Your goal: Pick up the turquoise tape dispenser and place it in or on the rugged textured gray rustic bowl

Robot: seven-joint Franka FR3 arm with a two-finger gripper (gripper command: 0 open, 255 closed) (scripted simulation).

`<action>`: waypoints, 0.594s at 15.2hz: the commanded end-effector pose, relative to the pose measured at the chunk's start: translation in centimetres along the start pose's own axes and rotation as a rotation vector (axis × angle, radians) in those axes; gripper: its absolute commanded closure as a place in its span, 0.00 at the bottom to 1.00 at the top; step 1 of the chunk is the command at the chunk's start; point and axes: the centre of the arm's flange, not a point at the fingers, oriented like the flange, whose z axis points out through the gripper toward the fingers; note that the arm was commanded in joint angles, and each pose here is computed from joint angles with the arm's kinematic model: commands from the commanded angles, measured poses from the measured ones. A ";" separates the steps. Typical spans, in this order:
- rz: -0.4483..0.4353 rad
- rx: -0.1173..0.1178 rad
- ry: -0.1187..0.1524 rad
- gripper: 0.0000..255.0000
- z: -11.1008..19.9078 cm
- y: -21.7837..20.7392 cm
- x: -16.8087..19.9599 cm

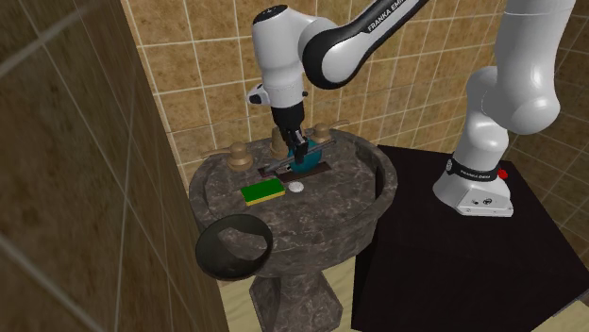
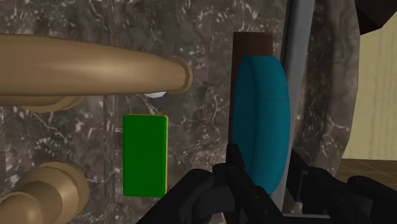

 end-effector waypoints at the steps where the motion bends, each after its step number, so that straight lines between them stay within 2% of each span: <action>1: 0.000 0.000 0.000 1.00 -0.8 -0.5 1.1; 9: 0.000 0.000 0.000 1.00 -3.2 -4.4 10.6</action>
